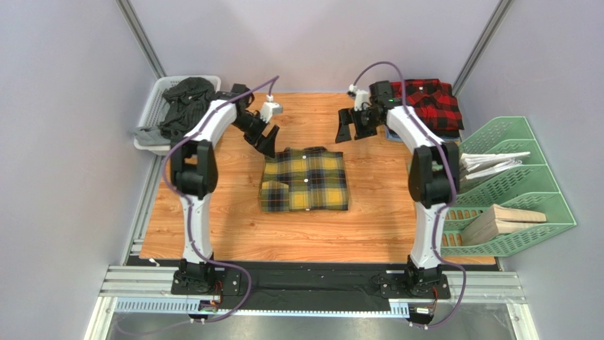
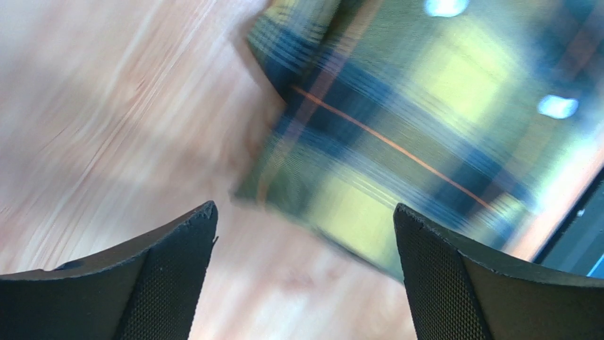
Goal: Fold and stack the long sleeve shirts
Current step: Fold the shirt
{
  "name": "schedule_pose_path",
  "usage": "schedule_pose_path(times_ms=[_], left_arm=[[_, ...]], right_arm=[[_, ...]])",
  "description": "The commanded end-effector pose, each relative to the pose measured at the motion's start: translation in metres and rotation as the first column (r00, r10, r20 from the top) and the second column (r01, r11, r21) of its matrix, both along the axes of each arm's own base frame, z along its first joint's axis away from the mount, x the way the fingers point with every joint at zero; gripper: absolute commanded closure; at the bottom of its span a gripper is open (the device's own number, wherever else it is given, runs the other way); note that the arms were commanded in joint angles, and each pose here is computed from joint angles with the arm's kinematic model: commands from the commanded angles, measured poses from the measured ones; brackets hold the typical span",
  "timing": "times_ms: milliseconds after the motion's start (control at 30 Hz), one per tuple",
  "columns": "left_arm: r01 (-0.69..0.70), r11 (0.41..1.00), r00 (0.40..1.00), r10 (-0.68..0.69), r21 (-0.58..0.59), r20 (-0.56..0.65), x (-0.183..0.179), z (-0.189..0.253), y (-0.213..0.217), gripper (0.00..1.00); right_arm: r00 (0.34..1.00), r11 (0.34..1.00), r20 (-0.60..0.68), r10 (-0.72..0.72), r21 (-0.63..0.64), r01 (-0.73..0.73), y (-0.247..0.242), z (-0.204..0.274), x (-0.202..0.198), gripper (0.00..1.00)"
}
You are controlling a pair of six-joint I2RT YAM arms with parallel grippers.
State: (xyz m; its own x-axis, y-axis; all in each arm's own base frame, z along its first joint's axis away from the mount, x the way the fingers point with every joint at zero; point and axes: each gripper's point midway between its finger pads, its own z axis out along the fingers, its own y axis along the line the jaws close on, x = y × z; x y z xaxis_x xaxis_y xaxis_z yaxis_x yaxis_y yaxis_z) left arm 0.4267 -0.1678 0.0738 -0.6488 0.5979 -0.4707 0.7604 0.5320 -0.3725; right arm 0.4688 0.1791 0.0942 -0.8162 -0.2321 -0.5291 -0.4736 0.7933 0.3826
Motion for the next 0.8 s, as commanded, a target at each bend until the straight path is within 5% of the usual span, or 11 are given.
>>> schedule_pose_path(times_ms=[0, 100, 167, 200, 267, 300, 367, 467, 500, 633, 767], left_arm=[[-0.035, 0.969, 0.947, 0.111, -0.246, 0.300, -0.010, 0.142, -0.018, 0.01], [-0.112, 0.897, 0.946, 0.228, -0.428, 0.230, -0.031, 0.173, -0.038, 0.01], [-0.234, 0.809, 0.957, 0.288, -0.539, 0.018, -0.058, 0.176, -0.051, 0.01], [-0.199, 0.758, 0.953, 0.297, -0.621, 0.058, -0.048, 0.193, -0.059, 0.01], [-0.377, 0.661, 0.925, 0.297, -0.649, -0.236, -0.062, 0.178, -0.074, 0.01], [-0.310, 0.615, 0.947, 0.266, -0.725, -0.180, -0.054, 0.192, -0.080, 0.01], [-0.402, 0.566, 0.915, 0.219, -0.720, -0.339, -0.055, 0.170, -0.089, 0.01], [-0.456, 0.566, 0.889, 0.246, -0.687, -0.387, -0.036, 0.144, -0.097, 0.01], [-0.553, 0.585, 0.824, 0.280, -0.594, -0.492, -0.034, 0.123, -0.098, 0.01], [-0.662, 0.636, 0.725, 0.407, -0.397, -0.556, -0.017, 0.050, -0.089, 0.01], [-0.683, 0.673, 0.685, 0.457, -0.283, -0.567, -0.019, -0.014, -0.069, 0.01]], right_arm=[[0.991, 0.976, 0.129, 0.021, 0.211, -0.048, 0.016, 0.111, -0.038, 0.00], [0.999, 0.928, 0.013, 0.040, 0.371, -0.042, 0.039, 0.124, -0.071, 0.00], [0.997, 0.902, -0.009, 0.072, 0.427, -0.062, 0.059, 0.130, -0.084, 0.00], [0.994, 0.882, -0.038, 0.099, 0.466, -0.070, 0.069, 0.132, -0.092, 0.00], [0.986, 0.858, -0.122, 0.117, 0.512, -0.038, 0.092, 0.126, -0.099, 0.00], [0.980, 0.851, -0.154, 0.128, 0.524, -0.028, 0.100, 0.122, -0.100, 0.00], [0.960, 0.836, -0.250, 0.130, 0.549, 0.030, 0.116, 0.109, -0.094, 0.00], [0.936, 0.812, -0.332, 0.119, 0.575, 0.101, 0.127, 0.089, -0.077, 0.00], [0.929, 0.811, -0.350, 0.119, 0.574, 0.112, 0.129, 0.082, -0.074, 0.00], [0.877, 0.829, -0.474, 0.077, 0.518, 0.208, 0.123, 0.018, -0.060, 0.00], [0.852, 0.843, -0.524, 0.005, 0.461, 0.278, 0.100, -0.034, -0.043, 0.00]])
